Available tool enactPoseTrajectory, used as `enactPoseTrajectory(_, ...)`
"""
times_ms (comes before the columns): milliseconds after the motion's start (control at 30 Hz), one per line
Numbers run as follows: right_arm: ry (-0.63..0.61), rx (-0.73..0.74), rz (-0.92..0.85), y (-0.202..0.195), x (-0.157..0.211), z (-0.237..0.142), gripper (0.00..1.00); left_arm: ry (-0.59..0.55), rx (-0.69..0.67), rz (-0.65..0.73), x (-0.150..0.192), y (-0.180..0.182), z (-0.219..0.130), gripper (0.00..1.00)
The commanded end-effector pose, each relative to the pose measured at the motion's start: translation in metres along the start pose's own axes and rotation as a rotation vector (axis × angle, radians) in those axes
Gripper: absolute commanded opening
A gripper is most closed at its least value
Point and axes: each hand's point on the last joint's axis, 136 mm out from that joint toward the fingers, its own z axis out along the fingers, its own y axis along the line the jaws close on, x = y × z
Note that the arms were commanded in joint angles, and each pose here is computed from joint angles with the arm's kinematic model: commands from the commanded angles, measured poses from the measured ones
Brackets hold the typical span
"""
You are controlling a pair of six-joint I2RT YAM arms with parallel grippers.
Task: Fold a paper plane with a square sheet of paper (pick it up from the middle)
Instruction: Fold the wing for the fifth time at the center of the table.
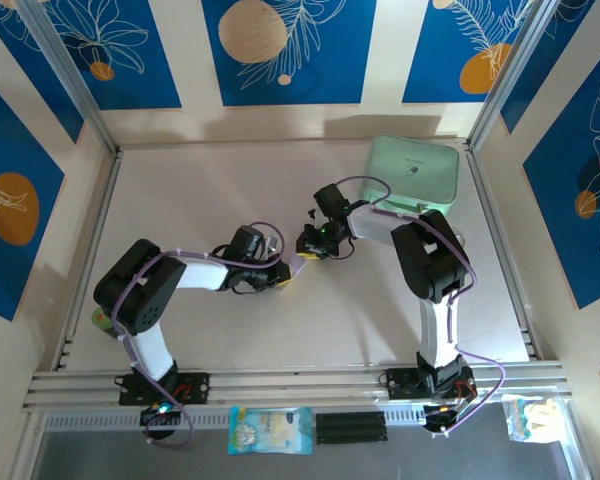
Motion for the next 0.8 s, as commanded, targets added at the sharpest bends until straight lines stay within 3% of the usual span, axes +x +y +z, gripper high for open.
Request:
enactPoseTrajectory(0,-0.054,0.006,-0.032,-0.002,-0.02,-0.01,0.25,0.034,-0.123,-0.036,0.012,0.033,0.002,0.0)
enactPoseTrajectory(433,-0.089,0.099,0.043,-0.043,-0.041,-0.004,0.23,0.064,-0.162,-0.066,0.023,0.047,0.002,0.0)
enactPoseTrajectory(767,-0.15,0.08,0.102,-0.073,-0.051,-0.006,0.17,0.068,-0.166,-0.079,0.026,0.051,0.002,0.0)
